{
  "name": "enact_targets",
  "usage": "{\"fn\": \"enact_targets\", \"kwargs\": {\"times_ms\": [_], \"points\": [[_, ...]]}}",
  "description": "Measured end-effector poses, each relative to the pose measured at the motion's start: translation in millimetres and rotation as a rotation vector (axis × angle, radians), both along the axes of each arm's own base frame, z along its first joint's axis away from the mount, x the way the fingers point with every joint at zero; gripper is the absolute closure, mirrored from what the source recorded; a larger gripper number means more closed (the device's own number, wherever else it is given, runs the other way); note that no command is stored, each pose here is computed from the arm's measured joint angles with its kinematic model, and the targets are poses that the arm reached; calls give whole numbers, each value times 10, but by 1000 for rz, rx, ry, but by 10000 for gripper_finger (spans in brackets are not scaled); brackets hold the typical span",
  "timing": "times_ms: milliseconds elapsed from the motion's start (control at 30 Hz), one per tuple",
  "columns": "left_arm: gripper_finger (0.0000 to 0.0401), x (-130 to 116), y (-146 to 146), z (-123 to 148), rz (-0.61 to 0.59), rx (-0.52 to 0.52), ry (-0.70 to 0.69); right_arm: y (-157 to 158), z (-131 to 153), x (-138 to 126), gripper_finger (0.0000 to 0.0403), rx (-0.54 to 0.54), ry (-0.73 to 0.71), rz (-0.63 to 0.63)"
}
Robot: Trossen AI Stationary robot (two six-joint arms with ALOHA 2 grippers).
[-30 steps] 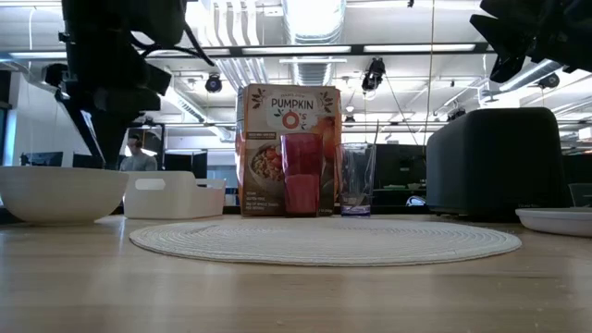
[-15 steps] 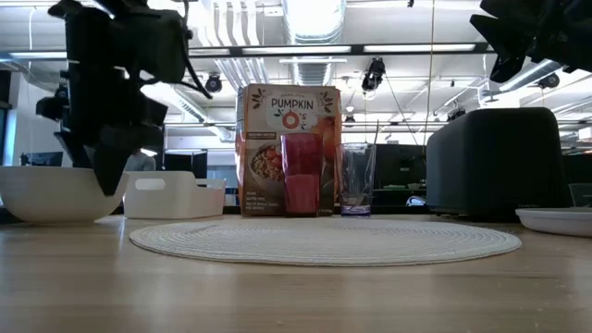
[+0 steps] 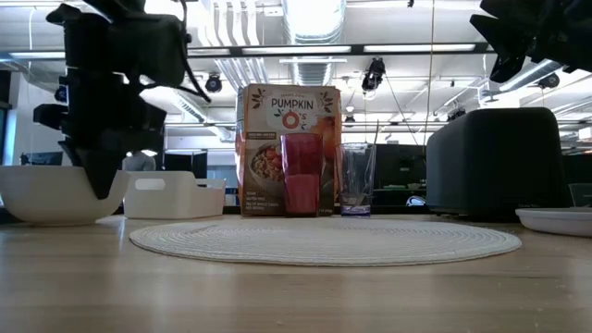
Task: Arrange a breakfast setting
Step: Put the white bowl on the white placemat
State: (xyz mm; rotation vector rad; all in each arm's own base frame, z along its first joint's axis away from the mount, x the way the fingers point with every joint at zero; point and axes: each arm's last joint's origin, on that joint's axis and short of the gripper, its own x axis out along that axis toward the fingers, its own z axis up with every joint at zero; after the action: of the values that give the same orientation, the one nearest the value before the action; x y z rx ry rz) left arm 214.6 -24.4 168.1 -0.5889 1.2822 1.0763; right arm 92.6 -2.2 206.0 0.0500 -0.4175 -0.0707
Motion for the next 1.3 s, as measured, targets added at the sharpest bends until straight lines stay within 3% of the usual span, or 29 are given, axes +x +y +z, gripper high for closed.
{"fn": "enact_targets", "kwargs": {"times_ms": [267,500,700,933,1300], "points": [[400,166,-34,203,-21,-9,-85,0,0,0,284,0,0,0],[400,479,-119,418,-141,-19,-171,0,0,0,284,0,0,0],[401,940,-237,415,-261,-15,-135,0,0,0,284,0,0,0],[401,1427,-345,404,-509,27,-54,0,1,0,284,0,0,0],[401,1754,-576,429,-591,16,-128,0,1,0,284,0,0,0]]}}
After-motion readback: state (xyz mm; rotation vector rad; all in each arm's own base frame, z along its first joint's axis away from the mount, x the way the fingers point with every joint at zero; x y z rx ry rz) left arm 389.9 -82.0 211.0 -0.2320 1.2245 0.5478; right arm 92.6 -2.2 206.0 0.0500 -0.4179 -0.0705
